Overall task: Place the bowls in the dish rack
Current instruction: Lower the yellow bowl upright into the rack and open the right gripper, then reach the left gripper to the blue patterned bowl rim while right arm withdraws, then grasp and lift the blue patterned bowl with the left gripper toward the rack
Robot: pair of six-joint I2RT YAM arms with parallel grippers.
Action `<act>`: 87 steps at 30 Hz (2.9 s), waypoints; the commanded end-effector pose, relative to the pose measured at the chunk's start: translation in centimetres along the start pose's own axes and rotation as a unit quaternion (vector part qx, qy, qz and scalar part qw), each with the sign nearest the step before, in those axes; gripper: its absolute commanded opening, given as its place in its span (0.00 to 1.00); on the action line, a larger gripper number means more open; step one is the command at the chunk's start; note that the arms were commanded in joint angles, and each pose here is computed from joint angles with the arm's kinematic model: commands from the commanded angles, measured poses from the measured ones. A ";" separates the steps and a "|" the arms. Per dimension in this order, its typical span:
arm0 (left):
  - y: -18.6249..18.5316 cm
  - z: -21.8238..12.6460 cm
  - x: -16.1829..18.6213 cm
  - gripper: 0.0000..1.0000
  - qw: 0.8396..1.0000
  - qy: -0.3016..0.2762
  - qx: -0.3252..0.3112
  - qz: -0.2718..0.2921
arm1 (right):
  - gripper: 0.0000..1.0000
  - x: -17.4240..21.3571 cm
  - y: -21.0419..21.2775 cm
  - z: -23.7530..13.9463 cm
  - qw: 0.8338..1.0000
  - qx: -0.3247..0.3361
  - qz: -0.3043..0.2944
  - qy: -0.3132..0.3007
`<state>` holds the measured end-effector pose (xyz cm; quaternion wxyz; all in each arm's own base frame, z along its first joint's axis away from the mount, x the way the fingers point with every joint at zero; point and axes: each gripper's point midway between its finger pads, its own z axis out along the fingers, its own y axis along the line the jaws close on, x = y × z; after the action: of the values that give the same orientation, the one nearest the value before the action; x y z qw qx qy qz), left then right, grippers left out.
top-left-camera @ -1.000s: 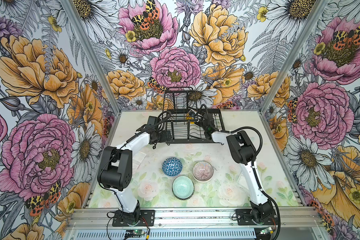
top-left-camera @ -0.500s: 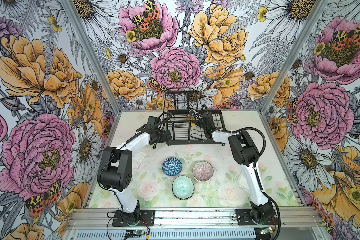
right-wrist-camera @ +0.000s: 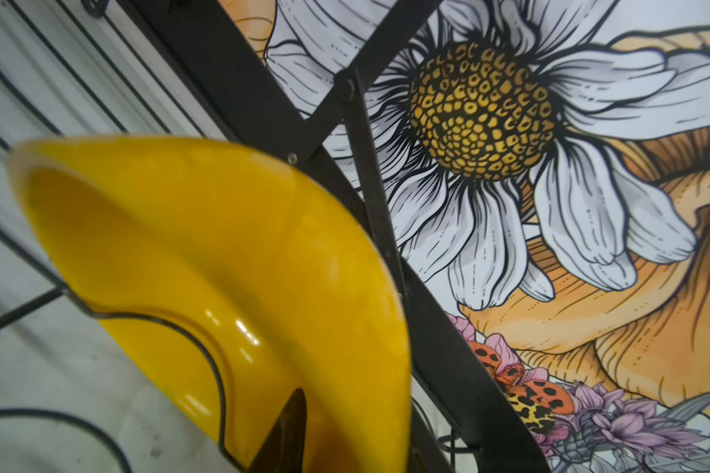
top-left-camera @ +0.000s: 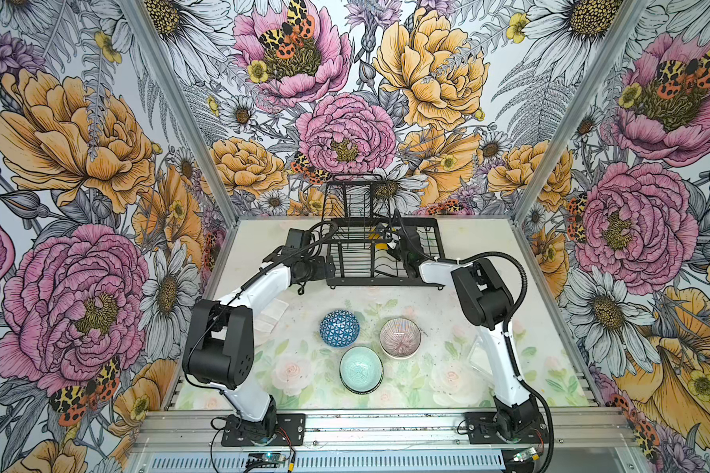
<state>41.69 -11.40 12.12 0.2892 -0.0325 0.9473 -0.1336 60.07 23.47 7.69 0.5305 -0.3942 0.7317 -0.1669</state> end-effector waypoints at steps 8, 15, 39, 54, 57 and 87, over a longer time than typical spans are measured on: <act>0.9 -1.8 0.1 0.99 1.000 -0.016 -0.019 0.000 | 0.59 -3.0 -2.3 -2.8 0.999 0.015 0.009 -0.027; 1.0 -2.7 0.3 0.99 1.000 -0.021 -0.022 -0.002 | 0.81 -3.3 -3.3 -4.0 0.999 0.015 0.026 -0.034; 1.4 -5.8 6.0 0.99 0.999 0.004 -0.037 -0.019 | 1.00 -0.5 -7.7 -19.1 0.969 0.081 0.233 0.005; -0.3 -5.5 11.8 0.99 0.996 0.073 -0.041 -0.020 | 0.99 6.5 -4.5 -32.2 0.871 -0.045 0.395 0.289; -0.5 -4.9 13.0 0.99 0.995 0.093 -0.039 -0.017 | 0.99 7.6 -2.9 -32.5 0.841 -0.081 0.432 0.316; -0.7 -1.9 17.3 0.38 0.985 0.165 -0.036 -0.019 | 0.99 10.7 -0.2 -31.5 0.817 -0.117 0.432 0.364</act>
<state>26.23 -13.52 4.68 0.1238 -0.0407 0.9867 -0.0973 30.06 9.77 13.23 0.1937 -0.0069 0.9806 0.0306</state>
